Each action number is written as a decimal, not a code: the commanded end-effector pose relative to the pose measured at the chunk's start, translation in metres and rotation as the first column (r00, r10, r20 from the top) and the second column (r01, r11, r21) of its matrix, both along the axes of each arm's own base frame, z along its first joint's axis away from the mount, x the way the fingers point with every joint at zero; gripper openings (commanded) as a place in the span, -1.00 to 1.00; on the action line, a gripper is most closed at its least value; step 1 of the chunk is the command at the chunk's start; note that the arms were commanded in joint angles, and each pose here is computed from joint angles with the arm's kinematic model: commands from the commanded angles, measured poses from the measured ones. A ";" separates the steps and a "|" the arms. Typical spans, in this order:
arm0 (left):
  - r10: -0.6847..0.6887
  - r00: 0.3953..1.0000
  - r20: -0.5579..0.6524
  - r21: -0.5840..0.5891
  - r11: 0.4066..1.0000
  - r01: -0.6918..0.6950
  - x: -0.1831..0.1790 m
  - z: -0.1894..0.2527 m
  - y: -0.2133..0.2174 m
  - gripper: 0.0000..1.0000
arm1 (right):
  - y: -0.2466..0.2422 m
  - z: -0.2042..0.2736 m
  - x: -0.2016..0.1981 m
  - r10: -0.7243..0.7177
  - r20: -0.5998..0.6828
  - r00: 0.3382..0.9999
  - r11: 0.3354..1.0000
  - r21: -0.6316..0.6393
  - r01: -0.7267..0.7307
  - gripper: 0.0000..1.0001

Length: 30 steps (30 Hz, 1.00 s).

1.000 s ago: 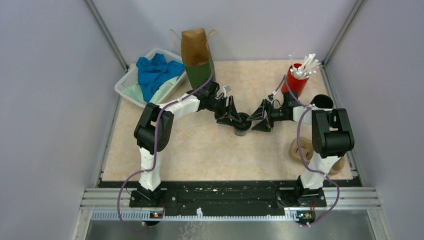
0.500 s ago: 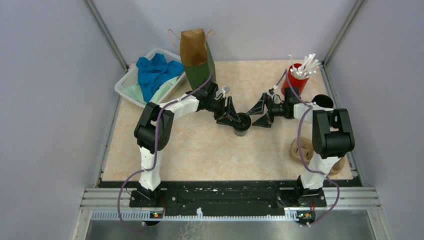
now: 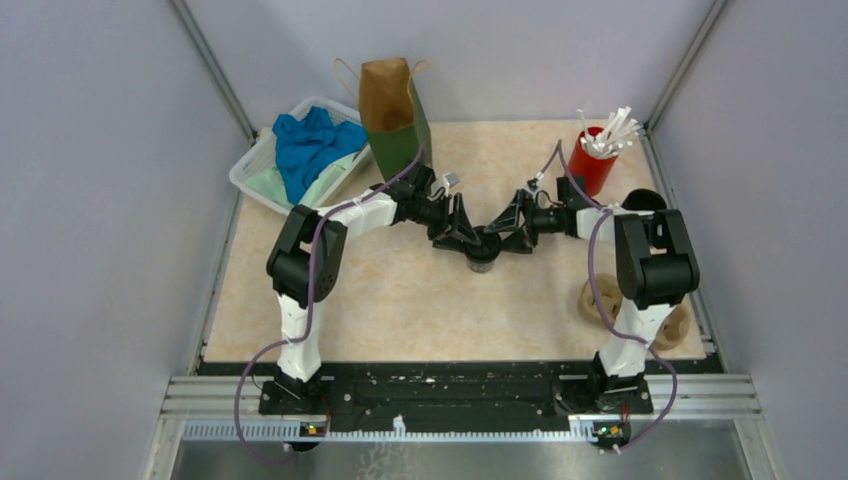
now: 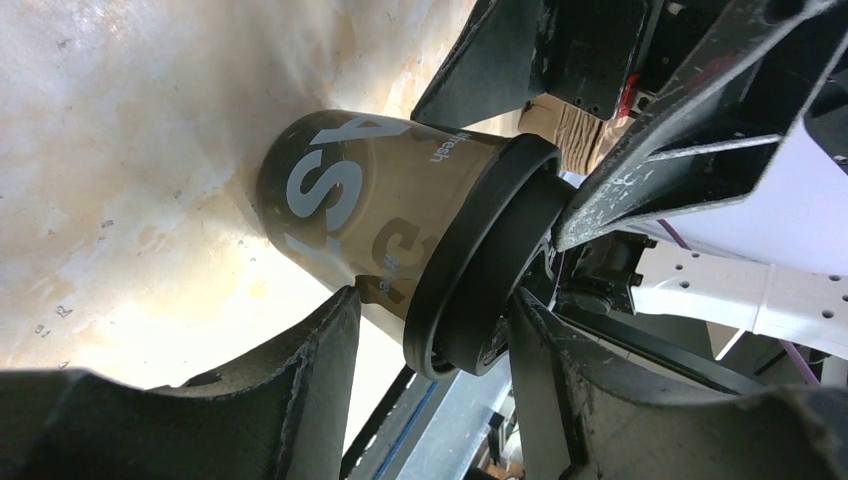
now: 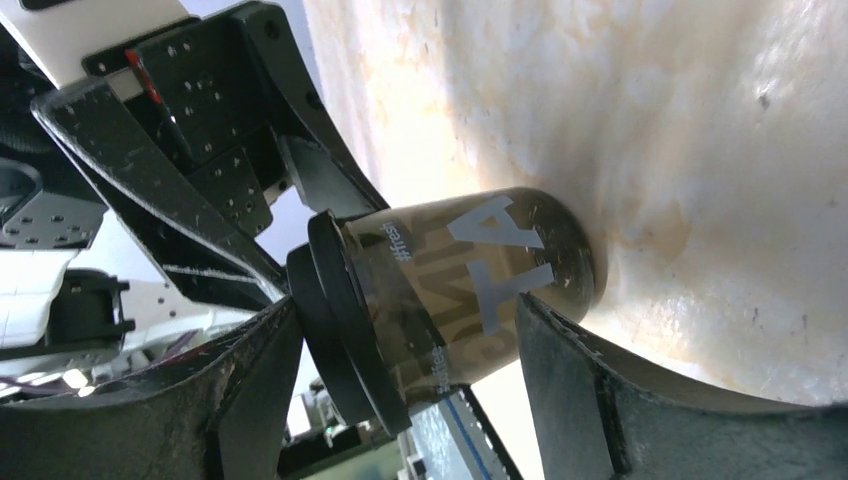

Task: Pack the takeout coffee
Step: Close the cup lid on the coffee cup.

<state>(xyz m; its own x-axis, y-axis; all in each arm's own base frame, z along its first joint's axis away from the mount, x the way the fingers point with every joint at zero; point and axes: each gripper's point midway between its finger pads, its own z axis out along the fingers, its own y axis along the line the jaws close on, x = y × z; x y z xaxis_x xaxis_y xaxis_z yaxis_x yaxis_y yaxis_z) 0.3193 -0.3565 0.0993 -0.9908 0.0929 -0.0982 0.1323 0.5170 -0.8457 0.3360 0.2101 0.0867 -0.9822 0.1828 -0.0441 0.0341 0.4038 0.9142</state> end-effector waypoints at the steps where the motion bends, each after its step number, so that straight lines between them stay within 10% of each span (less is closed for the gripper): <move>1: 0.031 0.999 -0.028 0.168 0.985 -0.026 -0.016 -0.057 0.025 0.18 | -0.006 -0.053 -0.012 -0.073 -0.078 0.994 0.994 -0.089 0.066 0.36; 22: -0.004 1.000 0.017 0.195 0.981 0.001 -0.013 -0.047 0.015 0.18 | 0.000 0.011 -0.022 -0.008 0.101 0.995 0.999 -0.044 0.013 0.68; 30: -0.002 1.000 -0.018 0.209 0.978 0.006 -0.024 -0.057 0.014 0.18 | -0.003 -0.040 -0.034 -0.047 -0.020 0.999 0.997 -0.068 0.045 0.26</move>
